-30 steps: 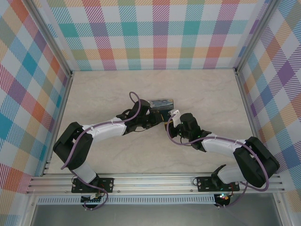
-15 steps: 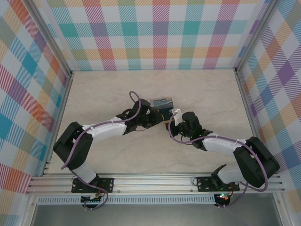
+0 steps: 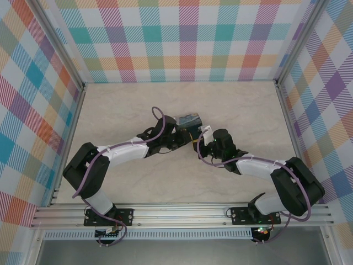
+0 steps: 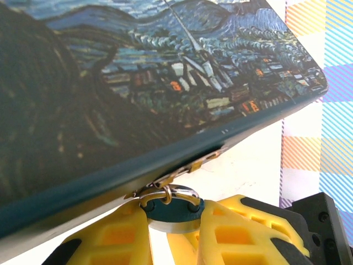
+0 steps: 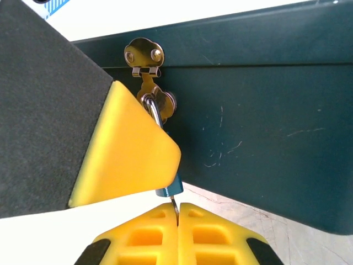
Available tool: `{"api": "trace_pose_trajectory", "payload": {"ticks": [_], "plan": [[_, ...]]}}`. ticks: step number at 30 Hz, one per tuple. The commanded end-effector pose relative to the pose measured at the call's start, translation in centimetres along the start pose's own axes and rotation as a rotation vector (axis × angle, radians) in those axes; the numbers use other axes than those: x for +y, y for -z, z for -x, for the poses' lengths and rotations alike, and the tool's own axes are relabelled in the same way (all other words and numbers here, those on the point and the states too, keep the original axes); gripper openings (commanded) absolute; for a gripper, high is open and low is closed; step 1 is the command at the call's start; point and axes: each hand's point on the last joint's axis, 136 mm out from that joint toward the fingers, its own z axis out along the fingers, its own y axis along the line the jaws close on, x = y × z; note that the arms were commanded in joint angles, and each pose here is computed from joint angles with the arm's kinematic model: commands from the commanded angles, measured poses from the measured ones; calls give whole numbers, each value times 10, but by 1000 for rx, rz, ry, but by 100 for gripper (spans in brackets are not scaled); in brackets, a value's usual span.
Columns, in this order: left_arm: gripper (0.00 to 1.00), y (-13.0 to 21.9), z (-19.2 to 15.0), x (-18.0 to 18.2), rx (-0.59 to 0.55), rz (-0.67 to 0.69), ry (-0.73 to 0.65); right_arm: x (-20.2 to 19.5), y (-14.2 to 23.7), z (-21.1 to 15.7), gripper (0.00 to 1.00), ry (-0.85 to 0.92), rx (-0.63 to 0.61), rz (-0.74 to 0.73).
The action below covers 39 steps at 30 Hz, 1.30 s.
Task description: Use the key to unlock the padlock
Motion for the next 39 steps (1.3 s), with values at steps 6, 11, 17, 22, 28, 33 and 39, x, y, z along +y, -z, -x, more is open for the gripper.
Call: {"api": "trace_pose_trajectory", "payload": {"ticks": [6,11,17,22,28,33,39], "plan": [[17,-13,-27,-9,124,-43,-10,18,2,50,0,-39,-197,89],[23,-17,-23,-13,122,-52,-12,1,-6,6,0,-94,-113,39],[33,-16,-21,-12,110,-41,-11,-7,-10,-24,0,-127,-42,15],[45,-6,-20,-8,89,-26,-9,-9,-11,-39,0,-141,24,7],[58,15,-15,-18,53,-47,-46,-2,-7,-69,0,-218,188,28],[62,32,-9,-11,10,-32,-33,12,-4,-71,0,-289,265,84],[59,41,-20,2,5,-50,36,23,-3,-65,0,-438,292,119]]}}
